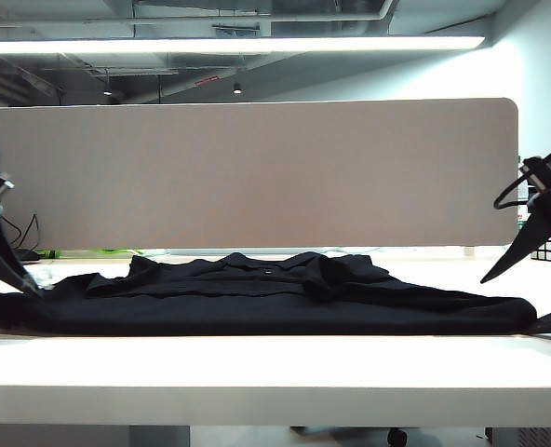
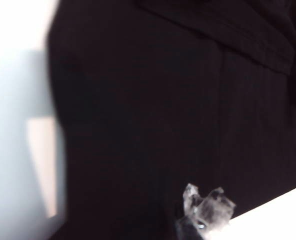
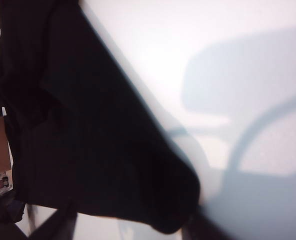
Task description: Fold the bottom side of the T-shirt horizontally towards the center, about one-third of the way, then fold the sleeve back towards the center, creating a straight line along the edge of the T-shirt, and finally fold the bottom of the T-shirt up towards the top, creating a neat rectangle.
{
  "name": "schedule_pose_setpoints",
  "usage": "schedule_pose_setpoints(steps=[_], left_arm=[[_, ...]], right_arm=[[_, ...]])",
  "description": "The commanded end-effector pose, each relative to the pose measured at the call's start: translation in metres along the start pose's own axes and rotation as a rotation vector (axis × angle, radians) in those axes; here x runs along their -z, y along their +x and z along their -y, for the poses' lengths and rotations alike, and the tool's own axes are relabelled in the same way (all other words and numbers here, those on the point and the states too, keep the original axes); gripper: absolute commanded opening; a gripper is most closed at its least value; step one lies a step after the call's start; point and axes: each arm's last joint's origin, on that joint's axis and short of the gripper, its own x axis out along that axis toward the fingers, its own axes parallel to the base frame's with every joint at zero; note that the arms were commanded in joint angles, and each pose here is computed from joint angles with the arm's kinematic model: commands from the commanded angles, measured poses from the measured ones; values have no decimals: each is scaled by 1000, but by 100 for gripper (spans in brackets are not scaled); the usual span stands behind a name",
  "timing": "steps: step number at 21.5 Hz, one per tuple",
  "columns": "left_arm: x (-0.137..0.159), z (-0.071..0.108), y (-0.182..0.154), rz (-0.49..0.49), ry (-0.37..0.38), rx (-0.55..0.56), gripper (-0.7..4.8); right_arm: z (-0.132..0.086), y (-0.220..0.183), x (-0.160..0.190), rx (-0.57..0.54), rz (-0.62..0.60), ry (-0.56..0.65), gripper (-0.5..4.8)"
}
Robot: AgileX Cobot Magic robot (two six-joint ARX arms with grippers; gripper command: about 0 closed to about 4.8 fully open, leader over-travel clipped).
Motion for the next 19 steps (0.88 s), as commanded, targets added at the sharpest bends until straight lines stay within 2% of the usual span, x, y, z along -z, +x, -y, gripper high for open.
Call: schedule_pose_setpoints(steps=[1,3,5,6,10,12,14,19], left_arm=[[10,-3,7,-48,-28,-102,213],[10,-1,9,-42,-23,-109,199],[8,-1,9,-28,-11,-106,102],[7,0,9,-19,-3,-104,66],[7,1,9,-23,12,-64,-6],[12,3,5,-59,-7,-66,-6],[20,8,-4,-62,20,-66,-6],[31,36,-41,41,102,-44,-6]], right_arm=[[12,5,9,70,-32,58,246],[11,6,8,59,-22,48,190],[10,6,6,55,-10,35,51],[10,6,6,51,-3,27,24],[6,5,4,-4,-15,8,-4],[1,2,6,-57,-52,-28,-4],[-8,-9,8,-85,-56,-85,-4],[-36,-52,19,-120,30,-207,-4]])
